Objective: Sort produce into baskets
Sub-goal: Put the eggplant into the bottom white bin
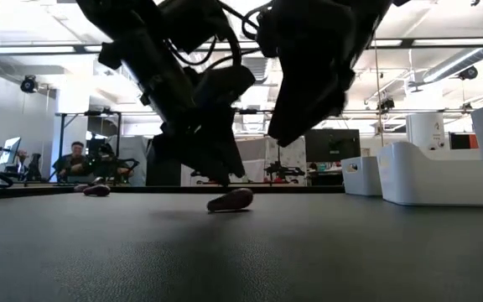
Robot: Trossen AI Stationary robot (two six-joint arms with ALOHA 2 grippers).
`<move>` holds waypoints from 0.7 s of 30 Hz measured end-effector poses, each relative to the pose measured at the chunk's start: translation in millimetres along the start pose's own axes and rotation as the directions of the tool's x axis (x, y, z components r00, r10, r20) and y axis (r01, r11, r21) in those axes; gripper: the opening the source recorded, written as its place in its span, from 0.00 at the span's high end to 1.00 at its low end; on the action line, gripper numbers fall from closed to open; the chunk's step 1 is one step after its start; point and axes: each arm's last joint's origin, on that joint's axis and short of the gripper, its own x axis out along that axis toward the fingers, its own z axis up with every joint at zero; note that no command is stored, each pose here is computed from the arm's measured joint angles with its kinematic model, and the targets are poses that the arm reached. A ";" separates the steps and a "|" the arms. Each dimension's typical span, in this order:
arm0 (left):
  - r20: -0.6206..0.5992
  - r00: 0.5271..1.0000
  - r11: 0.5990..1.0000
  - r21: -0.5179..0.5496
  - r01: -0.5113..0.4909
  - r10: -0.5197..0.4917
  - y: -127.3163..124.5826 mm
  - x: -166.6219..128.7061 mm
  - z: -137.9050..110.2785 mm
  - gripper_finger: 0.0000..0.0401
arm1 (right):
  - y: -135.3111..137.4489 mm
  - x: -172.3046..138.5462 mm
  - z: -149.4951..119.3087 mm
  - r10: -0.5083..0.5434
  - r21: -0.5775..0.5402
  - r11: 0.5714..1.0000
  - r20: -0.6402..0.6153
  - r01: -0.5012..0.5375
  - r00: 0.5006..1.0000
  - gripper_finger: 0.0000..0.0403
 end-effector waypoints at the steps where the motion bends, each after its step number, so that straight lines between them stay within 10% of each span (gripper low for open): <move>1: 0.004 1.000 1.000 0.014 0.006 -0.006 -1.1 -1.4 0.3 0.66 | 0.5 1.2 0.8 0.005 -0.073 0.997 0.008 -0.004 1.000 0.51; 7: -0.007 0.999 0.997 0.051 -0.050 0.050 0.3 -14.2 -2.2 0.61 | -0.4 13.8 7.3 0.027 -0.422 0.907 0.059 0.001 0.998 0.51; 21: -0.049 0.955 0.950 0.124 -0.286 0.294 12.8 -32.2 -20.9 0.67 | -24.9 61.8 8.8 0.038 -0.460 0.887 -0.020 -0.043 0.999 0.54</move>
